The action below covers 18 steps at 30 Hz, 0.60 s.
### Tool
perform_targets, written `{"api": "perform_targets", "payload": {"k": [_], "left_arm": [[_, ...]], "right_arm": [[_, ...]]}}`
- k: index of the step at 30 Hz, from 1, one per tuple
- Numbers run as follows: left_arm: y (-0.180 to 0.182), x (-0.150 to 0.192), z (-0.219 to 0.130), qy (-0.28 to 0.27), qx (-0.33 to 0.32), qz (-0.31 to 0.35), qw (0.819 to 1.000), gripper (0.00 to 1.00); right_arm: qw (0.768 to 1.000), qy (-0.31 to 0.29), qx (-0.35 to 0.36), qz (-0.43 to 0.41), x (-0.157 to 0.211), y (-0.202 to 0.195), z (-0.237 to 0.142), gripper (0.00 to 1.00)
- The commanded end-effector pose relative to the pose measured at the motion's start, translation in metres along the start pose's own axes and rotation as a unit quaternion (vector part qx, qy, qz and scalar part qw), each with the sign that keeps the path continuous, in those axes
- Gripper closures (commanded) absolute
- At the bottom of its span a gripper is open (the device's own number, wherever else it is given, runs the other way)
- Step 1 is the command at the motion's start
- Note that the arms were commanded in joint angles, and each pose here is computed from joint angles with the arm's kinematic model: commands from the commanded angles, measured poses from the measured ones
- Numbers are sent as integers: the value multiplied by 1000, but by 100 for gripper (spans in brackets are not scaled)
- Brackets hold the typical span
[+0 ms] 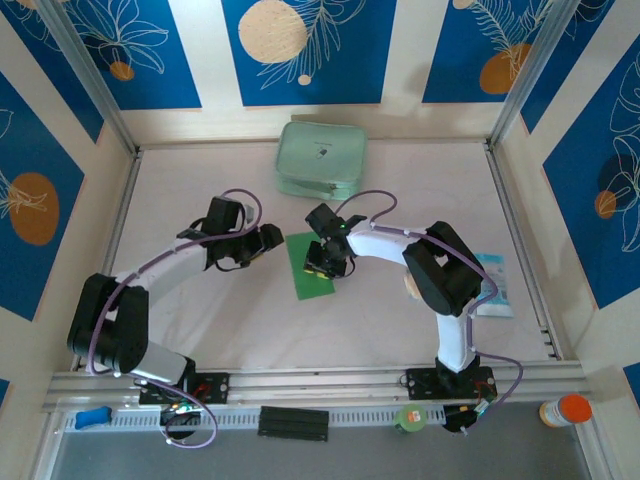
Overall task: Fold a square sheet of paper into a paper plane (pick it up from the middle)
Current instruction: Fold the triangle a second time at the center of the table.
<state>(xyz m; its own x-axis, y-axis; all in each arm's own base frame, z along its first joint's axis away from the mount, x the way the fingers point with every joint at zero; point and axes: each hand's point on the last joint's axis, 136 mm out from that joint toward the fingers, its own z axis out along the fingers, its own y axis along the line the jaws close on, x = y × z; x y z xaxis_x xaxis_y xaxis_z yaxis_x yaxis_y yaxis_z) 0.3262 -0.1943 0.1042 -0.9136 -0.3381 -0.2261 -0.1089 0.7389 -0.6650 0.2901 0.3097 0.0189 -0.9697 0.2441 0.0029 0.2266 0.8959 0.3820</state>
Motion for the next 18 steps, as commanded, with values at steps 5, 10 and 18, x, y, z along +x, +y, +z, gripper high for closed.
{"api": "perform_targets", "payload": {"k": [5,10,18], "left_arm": [[-25,3,26,59,81,-6,995,26],[-37,1,47,84,107,-10,991,31],[-45,2,82,96,122,-25,988,45]], "right_arm": [[997,-47,-60,-17,-5,18,-40,59],[994,-75,-75,0,-1,-2,-62,51],[995,-51,-85,13,19,-43,-59,45]]}}
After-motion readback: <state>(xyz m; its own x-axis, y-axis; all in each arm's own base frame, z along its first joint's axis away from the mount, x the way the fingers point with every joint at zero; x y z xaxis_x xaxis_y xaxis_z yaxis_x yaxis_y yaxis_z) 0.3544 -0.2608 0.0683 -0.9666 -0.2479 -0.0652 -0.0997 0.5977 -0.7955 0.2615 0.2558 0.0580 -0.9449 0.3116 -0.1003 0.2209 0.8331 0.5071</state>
